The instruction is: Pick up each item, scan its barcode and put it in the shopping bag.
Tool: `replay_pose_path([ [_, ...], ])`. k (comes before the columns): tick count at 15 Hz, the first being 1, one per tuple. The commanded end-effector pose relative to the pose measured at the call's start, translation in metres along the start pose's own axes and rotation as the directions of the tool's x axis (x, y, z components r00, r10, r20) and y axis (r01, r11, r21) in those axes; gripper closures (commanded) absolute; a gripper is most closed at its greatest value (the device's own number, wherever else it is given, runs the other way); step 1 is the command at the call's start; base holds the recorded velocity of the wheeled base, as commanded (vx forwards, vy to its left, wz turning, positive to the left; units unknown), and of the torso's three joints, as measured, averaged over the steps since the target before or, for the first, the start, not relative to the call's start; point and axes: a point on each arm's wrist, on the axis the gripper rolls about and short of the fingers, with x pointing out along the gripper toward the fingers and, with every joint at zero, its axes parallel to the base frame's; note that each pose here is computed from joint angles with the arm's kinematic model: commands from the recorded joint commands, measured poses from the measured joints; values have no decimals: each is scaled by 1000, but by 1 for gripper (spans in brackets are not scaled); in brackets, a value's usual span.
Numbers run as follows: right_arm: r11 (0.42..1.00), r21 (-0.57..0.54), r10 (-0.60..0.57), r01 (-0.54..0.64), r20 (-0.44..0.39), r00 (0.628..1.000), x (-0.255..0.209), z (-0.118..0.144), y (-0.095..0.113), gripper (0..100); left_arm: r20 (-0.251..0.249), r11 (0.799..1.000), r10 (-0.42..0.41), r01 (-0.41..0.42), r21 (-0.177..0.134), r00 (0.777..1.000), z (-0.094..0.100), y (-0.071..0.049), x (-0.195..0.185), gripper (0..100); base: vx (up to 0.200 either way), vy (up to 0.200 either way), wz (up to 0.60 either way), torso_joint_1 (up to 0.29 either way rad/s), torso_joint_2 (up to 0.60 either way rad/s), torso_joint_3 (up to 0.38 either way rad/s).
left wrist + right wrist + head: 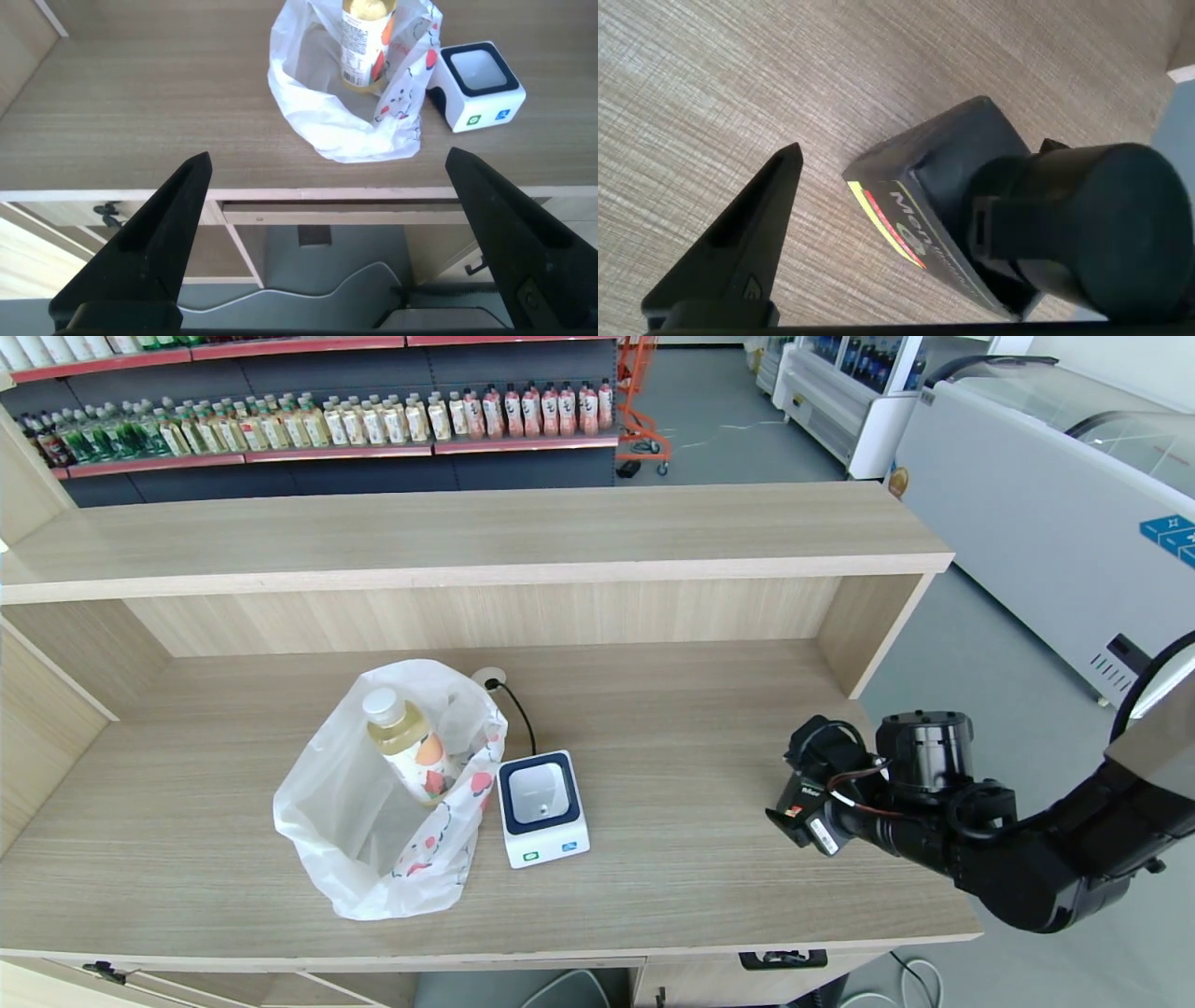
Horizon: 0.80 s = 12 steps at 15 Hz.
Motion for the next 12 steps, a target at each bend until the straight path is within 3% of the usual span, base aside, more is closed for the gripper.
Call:
replay_pose_path([
  [1, 1000, -4, 13, -13, -13, 1000, 8, -3, 4, 100, -2, 1000, -2, 2, 0, 1000, 0, 0, 0, 0, 0, 0, 0, 0, 0, 0],
  [4, 1000, -7, 19, -19, -4, 1000, 11, -1, 7, 100, 1, 1000, 0, 0, 0, 1000, 0, 0, 0, 0, 0, 0, 0, 0, 0, 0],
  [8, 1000, -7, 6, -6, 75, 997, -5, 16, -3, 100, -2, 1000, 0, 0, 0, 1000, 0, 0, 0, 0, 0, 0, 0, 0, 0, 0],
  [10, 996, 12, -84, 83, 138, 987, -51, 30, -24, 100, -1, 1000, 0, 0, 0, 1000, 0, 0, 0, 0, 0, 0, 0, 0, 0, 0],
  [12, 978, -29, -201, 206, 116, 973, -119, 1, -42, 100, -2, 1000, -2, 2, 0, 1000, 0, 0, 0, 0, 0, 0, 0, 0, 0, 0],
])
